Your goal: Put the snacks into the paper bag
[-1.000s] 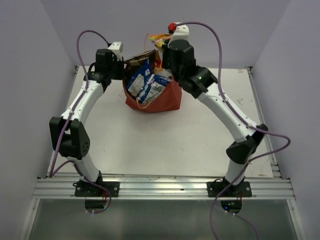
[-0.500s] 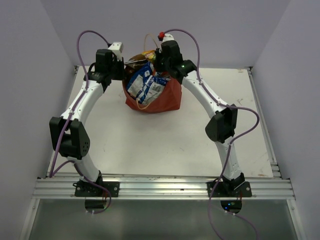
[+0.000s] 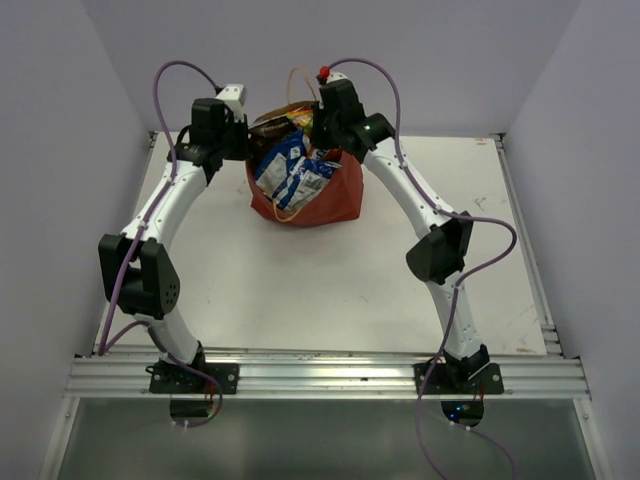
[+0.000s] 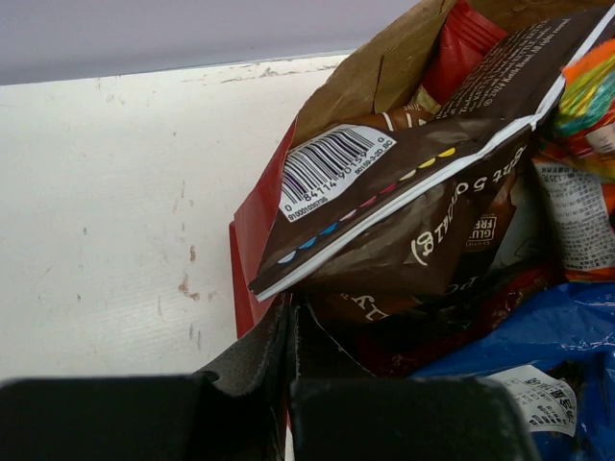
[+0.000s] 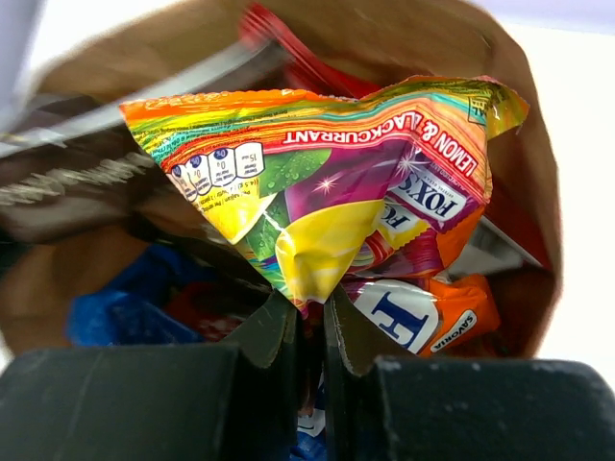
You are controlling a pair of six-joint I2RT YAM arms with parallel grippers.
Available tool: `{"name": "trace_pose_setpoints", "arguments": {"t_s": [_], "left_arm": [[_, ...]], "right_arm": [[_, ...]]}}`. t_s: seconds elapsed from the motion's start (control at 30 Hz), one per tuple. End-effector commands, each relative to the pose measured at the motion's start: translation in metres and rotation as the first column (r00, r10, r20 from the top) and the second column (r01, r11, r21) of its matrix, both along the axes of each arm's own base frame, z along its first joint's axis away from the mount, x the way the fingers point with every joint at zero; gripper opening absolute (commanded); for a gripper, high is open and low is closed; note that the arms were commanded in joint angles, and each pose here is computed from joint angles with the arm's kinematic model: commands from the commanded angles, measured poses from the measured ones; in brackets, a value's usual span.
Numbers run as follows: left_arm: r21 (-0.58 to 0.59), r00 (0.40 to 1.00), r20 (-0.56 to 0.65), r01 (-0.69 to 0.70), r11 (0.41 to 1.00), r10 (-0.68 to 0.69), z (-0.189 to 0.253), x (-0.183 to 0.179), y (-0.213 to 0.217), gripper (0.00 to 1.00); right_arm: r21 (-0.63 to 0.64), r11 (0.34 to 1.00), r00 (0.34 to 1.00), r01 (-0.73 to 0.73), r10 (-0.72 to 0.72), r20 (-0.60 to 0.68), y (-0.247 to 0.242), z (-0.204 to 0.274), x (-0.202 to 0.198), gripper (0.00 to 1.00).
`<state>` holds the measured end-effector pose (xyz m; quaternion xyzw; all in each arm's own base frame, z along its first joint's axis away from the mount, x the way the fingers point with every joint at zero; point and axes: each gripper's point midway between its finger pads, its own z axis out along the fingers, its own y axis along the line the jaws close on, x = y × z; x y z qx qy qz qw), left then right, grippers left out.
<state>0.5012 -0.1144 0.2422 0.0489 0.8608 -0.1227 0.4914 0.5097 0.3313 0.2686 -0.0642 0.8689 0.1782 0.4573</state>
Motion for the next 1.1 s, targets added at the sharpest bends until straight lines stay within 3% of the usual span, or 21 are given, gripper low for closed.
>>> {"name": "trace_pose_setpoints", "arguments": {"t_s": [0.0, 0.07, 0.17, 0.2, 0.3, 0.4, 0.53, 0.63, 0.8, 1.07], "left_arm": [[-0.017, 0.995, 0.1, 0.013, 1.0, -0.011, 0.04, -0.003, 0.0, 0.0], [-0.024, 0.995, 0.101, 0.02, 1.0, -0.017, 0.041, -0.004, -0.002, 0.0], [-0.032, 0.995, 0.101, 0.025, 0.999, -0.021, 0.041, -0.004, -0.003, 0.0], [-0.034, 0.995, 0.097, 0.025, 0.999, -0.022, 0.039, -0.003, -0.004, 0.0], [-0.037, 0.995, 0.1, 0.029, 0.999, -0.025, 0.039, -0.004, -0.005, 0.0], [-0.043, 0.994, 0.107, 0.032, 0.999, -0.028, 0.04, -0.004, -0.006, 0.0], [-0.047, 0.993, 0.11, 0.038, 0.998, -0.032, 0.039, -0.004, -0.007, 0.0], [-0.053, 0.993, 0.112, 0.046, 0.998, -0.039, 0.04, -0.004, -0.008, 0.0], [-0.067, 0.993, 0.109, 0.061, 0.996, -0.053, 0.038, -0.005, -0.012, 0.0], [-0.064, 0.992, 0.116, 0.063, 0.996, -0.055, 0.04, -0.007, -0.012, 0.0]], "right_arm": [[-0.126, 0.989, 0.994, 0.079, -0.088, -0.071, -0.031, -0.019, -0.018, 0.01], [-0.178, 0.978, 0.99, 0.11, -0.124, -0.071, -0.044, -0.022, -0.021, 0.01], [-0.216, 0.969, 0.991, 0.117, -0.128, -0.04, -0.051, -0.015, -0.019, 0.24], [-0.206, 0.973, 0.994, 0.106, -0.111, -0.017, -0.05, -0.004, -0.02, 0.55], [-0.144, 0.987, 0.99, 0.077, -0.059, 0.125, -0.044, 0.049, -0.025, 0.8], [-0.048, 0.996, 0.958, 0.08, -0.064, 0.279, -0.051, 0.116, -0.035, 0.83], [0.002, 0.992, 0.92, 0.126, -0.117, 0.374, -0.073, 0.169, -0.05, 0.86], [-0.029, 0.985, 0.918, 0.17, -0.148, 0.367, -0.086, 0.167, -0.053, 0.86], [-0.113, 0.97, 0.943, 0.214, -0.176, 0.282, -0.09, 0.122, -0.046, 0.85], [-0.189, 0.955, 0.966, 0.227, -0.196, 0.17, -0.082, 0.063, -0.033, 0.75]]}}
